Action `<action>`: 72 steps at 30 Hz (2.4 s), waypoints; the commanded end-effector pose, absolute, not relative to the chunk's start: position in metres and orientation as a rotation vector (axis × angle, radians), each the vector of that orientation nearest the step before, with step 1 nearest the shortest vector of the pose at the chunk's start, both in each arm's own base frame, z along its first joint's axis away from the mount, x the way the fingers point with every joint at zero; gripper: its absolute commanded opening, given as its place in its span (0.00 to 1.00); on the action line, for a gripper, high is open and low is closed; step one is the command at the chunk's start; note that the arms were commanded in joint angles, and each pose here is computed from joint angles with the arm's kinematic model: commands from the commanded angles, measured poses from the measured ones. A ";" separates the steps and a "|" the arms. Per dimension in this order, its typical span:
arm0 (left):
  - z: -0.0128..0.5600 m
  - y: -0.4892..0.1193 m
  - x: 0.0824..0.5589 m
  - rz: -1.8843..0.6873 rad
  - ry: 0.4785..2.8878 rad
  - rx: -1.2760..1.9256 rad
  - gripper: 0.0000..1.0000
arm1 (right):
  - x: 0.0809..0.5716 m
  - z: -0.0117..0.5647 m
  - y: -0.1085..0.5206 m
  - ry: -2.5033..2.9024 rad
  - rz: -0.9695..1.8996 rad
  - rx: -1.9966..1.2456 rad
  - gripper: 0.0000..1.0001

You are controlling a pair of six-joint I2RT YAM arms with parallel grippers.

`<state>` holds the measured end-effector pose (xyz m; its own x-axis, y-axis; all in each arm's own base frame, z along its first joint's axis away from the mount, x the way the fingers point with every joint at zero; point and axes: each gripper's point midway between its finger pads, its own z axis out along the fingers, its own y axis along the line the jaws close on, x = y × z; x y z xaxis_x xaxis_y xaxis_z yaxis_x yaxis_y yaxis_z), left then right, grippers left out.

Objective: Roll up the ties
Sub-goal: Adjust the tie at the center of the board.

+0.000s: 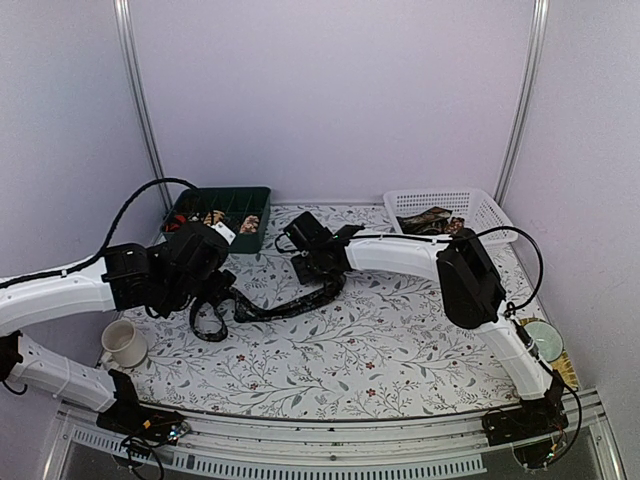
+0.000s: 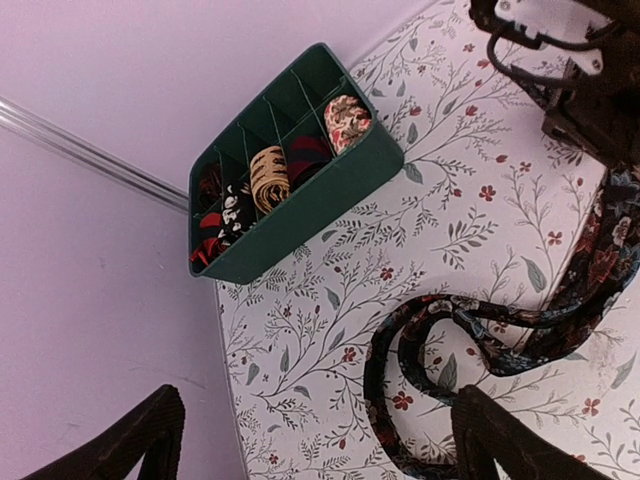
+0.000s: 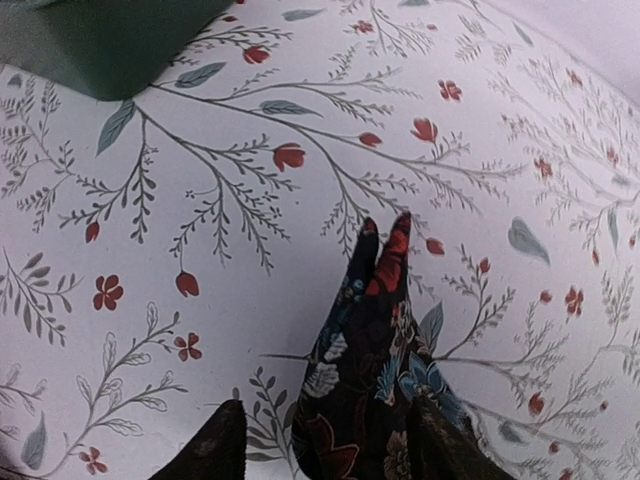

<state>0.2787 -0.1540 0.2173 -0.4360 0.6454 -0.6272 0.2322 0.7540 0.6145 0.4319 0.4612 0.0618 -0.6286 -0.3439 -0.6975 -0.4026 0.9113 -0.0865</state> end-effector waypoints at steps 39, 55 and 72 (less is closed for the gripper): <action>0.232 -0.163 0.290 0.537 1.936 0.677 0.92 | 0.269 0.108 0.215 2.007 0.848 0.673 0.08; 0.216 -0.181 0.299 0.404 2.015 0.704 0.96 | 0.246 0.158 0.197 2.097 0.776 0.536 0.56; 0.101 -0.181 0.295 -0.110 2.425 0.868 1.00 | 0.312 0.101 0.300 2.439 0.759 0.092 0.66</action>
<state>0.3028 -0.1686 0.1279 -0.6148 0.5320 -0.5822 0.5161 0.8296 0.2131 0.3178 0.2908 0.1427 -0.7301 0.2906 -0.6185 -0.0966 0.8521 0.5144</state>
